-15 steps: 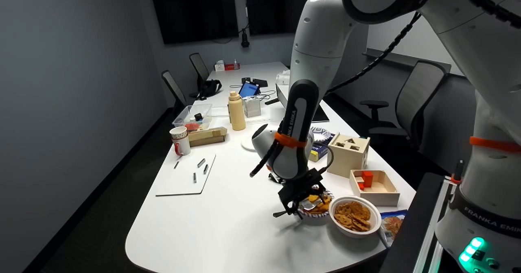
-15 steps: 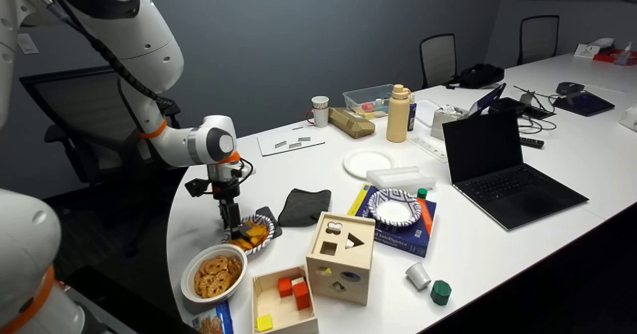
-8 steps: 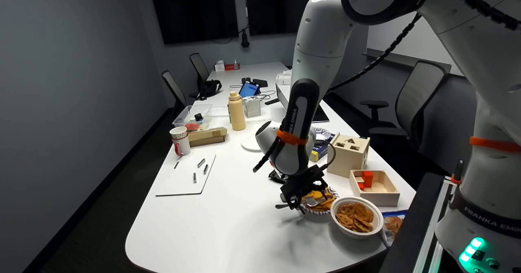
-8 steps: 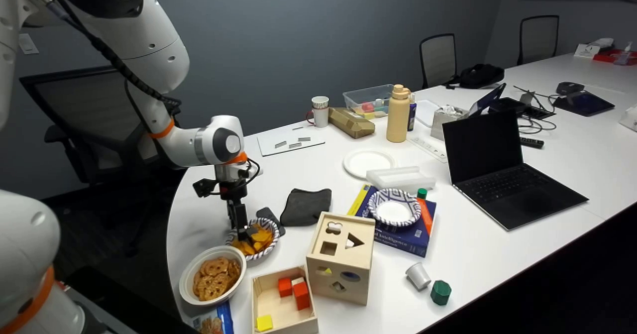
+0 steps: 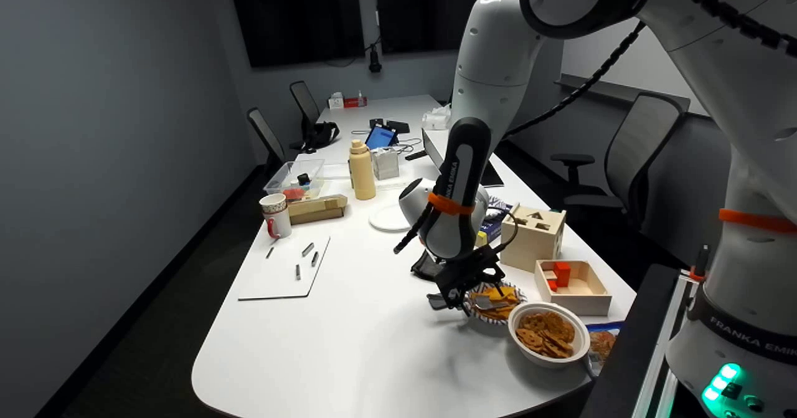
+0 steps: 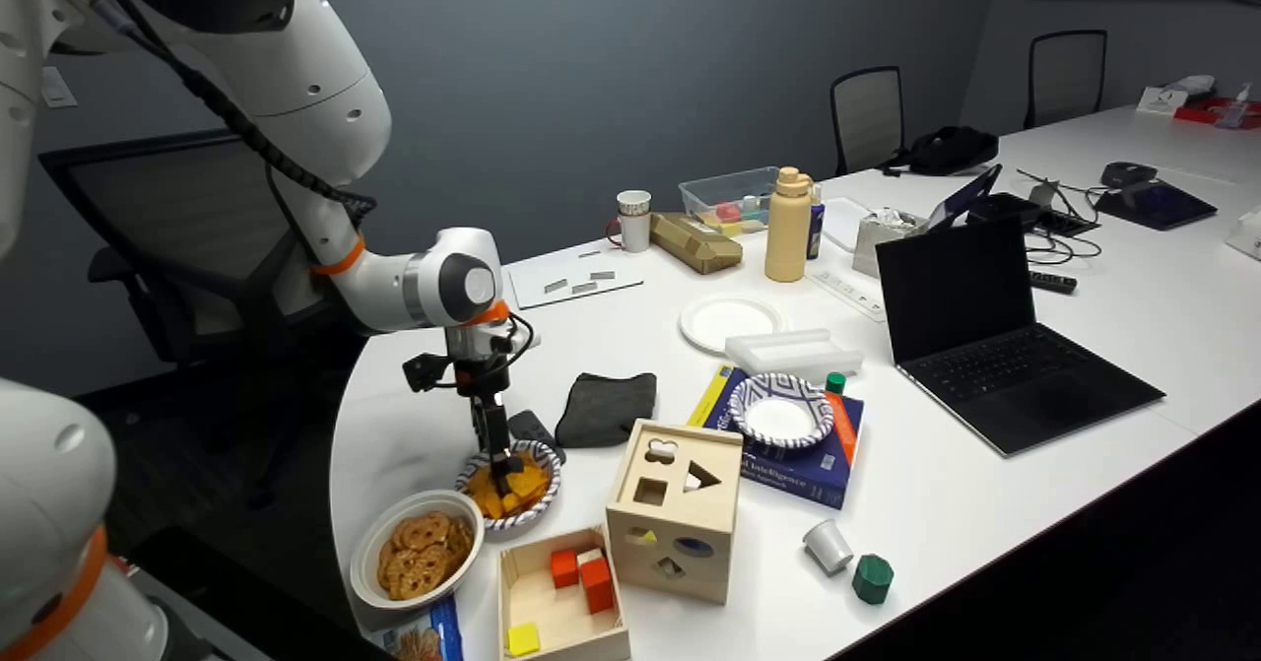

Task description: Move the white plate with the blue markings to the right

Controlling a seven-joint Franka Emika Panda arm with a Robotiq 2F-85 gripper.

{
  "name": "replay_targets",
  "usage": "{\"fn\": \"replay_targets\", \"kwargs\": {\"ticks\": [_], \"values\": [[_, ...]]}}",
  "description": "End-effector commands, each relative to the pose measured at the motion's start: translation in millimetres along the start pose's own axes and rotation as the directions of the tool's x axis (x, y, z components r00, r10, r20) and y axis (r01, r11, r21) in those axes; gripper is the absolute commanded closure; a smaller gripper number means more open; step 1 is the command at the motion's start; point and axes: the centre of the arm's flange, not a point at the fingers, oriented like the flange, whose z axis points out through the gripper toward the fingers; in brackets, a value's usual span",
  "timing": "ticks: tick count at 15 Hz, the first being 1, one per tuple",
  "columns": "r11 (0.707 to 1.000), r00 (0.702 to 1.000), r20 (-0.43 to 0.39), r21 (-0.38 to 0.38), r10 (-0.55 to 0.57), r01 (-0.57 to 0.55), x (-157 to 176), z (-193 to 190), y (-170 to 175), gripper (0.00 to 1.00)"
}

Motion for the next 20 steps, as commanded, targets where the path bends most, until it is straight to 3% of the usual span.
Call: {"fn": "replay_targets", "kwargs": {"ticks": [1, 15, 20], "values": [[1.000, 1.000, -0.023, 0.009, 0.000, 0.000, 14, 2, 13, 0.00], [0.999, 0.998, -0.040, 0.017, 0.042, -0.042, 47, 2, 42, 0.00], [0.994, 0.994, -0.060, 0.053, -0.091, 0.094, 43, -5, 34, 0.00]]}}
